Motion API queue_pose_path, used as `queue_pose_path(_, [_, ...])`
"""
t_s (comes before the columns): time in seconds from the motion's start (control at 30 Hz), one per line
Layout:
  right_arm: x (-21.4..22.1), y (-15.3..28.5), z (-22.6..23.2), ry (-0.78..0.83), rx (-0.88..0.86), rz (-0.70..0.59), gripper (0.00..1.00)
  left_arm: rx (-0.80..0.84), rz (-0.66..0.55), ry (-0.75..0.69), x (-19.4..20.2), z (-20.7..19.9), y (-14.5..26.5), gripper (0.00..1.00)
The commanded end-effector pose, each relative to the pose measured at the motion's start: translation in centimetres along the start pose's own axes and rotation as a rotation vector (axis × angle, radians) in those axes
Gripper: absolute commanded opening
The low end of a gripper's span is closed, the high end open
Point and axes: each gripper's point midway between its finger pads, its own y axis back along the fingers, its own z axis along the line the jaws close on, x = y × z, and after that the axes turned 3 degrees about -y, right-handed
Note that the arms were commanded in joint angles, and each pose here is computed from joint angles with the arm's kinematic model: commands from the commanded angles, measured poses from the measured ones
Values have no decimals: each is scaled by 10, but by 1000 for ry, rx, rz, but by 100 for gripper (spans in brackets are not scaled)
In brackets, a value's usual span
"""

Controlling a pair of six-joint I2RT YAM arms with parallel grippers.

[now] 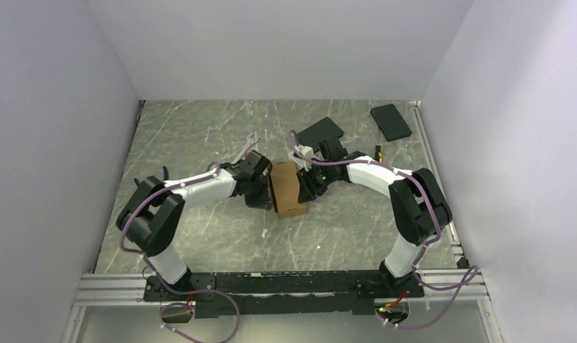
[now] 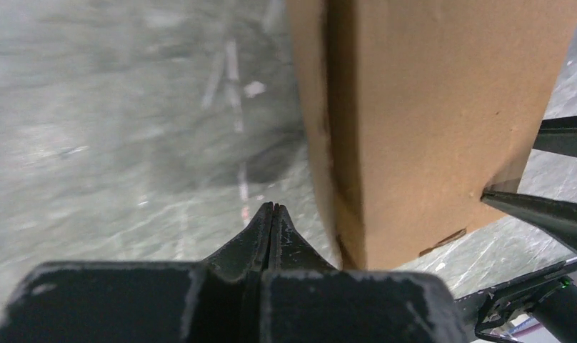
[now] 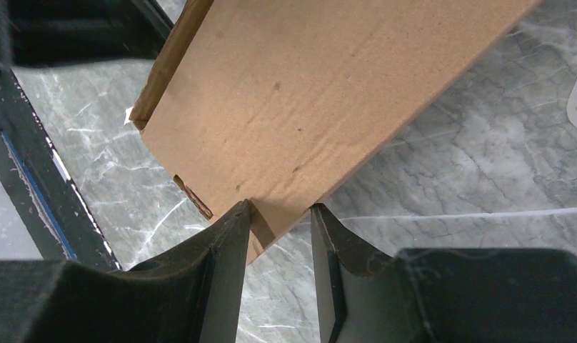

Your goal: Fold the paper box

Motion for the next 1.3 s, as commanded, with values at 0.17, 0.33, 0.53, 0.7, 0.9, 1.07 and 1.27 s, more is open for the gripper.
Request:
queue_pose_path(0.17, [29,-13,-21,34,83,96,39,129,28,-95,-17,-101,-30,0])
queue_pose_path(0.33, [24,-10,-20,32,85,82,40,56,10,-97,-13,-85,-19,0])
queue_pose_path(0.53, [15,-1,-21,14,85,38,47,9,-105,-48,-6,-43,25,2])
queue_pose_path(0.7, [12,3,-23,5,83,14,48,76,-157,21,11,-25,40,3])
queue_pose_path(0.9, [17,-1,-25,-6,82,30,48,11,-67,44,26,-15,19,0])
queue_pose_path(1.07, [19,-3,-25,-6,78,40,48,29,-38,17,15,-37,-2,0])
queue_pose_path(1.27, [27,-12,-20,2,60,74,45,67,-22,-63,-7,-86,-20,0])
